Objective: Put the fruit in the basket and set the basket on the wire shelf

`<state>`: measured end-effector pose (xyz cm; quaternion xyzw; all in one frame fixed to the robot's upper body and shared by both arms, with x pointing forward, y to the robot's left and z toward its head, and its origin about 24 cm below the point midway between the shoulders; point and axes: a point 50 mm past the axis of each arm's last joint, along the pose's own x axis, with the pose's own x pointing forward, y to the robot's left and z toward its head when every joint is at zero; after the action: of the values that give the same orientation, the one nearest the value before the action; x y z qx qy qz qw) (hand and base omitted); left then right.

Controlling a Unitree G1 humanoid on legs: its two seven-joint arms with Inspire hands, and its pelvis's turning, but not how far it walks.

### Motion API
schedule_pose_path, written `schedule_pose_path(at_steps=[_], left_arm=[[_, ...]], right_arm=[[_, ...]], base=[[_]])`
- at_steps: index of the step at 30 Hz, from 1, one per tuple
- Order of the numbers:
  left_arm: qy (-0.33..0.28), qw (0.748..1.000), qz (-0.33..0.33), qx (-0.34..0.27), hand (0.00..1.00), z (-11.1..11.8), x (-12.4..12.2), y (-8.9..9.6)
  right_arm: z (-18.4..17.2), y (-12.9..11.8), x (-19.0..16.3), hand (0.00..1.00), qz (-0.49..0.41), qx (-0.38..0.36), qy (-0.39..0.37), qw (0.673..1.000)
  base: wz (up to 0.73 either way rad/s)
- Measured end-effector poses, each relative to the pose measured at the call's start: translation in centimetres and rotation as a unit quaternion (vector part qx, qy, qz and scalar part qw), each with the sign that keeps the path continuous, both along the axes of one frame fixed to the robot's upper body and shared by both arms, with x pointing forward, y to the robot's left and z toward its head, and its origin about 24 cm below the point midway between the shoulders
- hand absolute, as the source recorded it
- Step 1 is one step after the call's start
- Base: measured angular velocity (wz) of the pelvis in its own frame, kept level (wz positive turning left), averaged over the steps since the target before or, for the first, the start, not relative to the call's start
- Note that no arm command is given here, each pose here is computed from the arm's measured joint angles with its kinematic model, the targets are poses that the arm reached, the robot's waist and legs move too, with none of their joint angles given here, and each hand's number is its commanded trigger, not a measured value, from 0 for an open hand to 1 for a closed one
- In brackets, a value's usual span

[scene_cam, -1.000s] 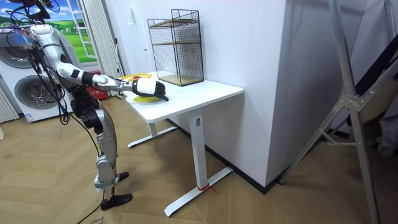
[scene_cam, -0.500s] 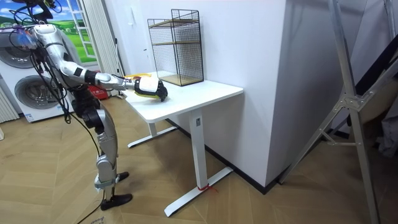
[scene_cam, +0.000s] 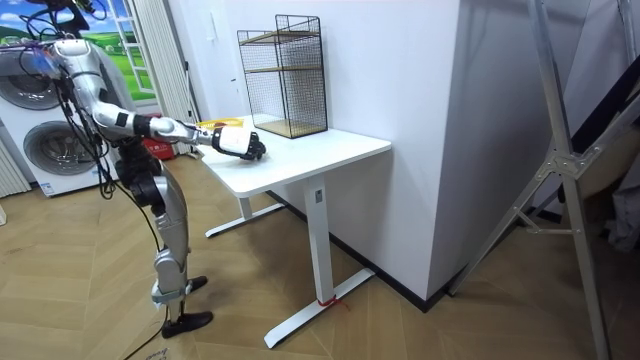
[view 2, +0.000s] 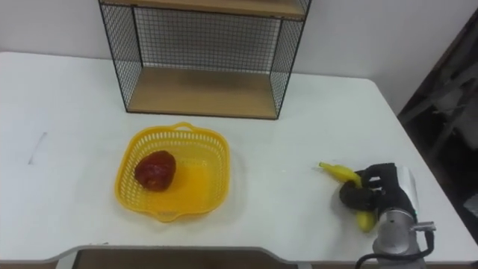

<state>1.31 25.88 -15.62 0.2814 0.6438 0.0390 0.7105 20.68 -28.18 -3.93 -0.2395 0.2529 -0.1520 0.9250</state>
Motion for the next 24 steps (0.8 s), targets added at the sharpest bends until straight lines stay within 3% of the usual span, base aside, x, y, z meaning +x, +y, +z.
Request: schedule_pose_path(at_steps=[6,12,24], left_arm=[[-0.014,1.0,-0.008,-0.012,0.0,-0.1,0.4,-0.4],[-0.026,0.999,-0.013,-0.021,0.0,-0.2,0.7,-0.6],[-0.018,0.999,-0.012,-0.036,0.0,-0.5,0.1,-1.3]], right_arm=[[1.7,1.7,0.9,1.0,0.031,0.104,-0.057,0.992],[4.1,6.1,2.3,1.0,0.143,0.2,-0.11,0.963],[8.5,8.1,3.1,1.0,0.224,0.218,-0.195,0.93]], base=[[-0.09],[0.0],[0.02]])
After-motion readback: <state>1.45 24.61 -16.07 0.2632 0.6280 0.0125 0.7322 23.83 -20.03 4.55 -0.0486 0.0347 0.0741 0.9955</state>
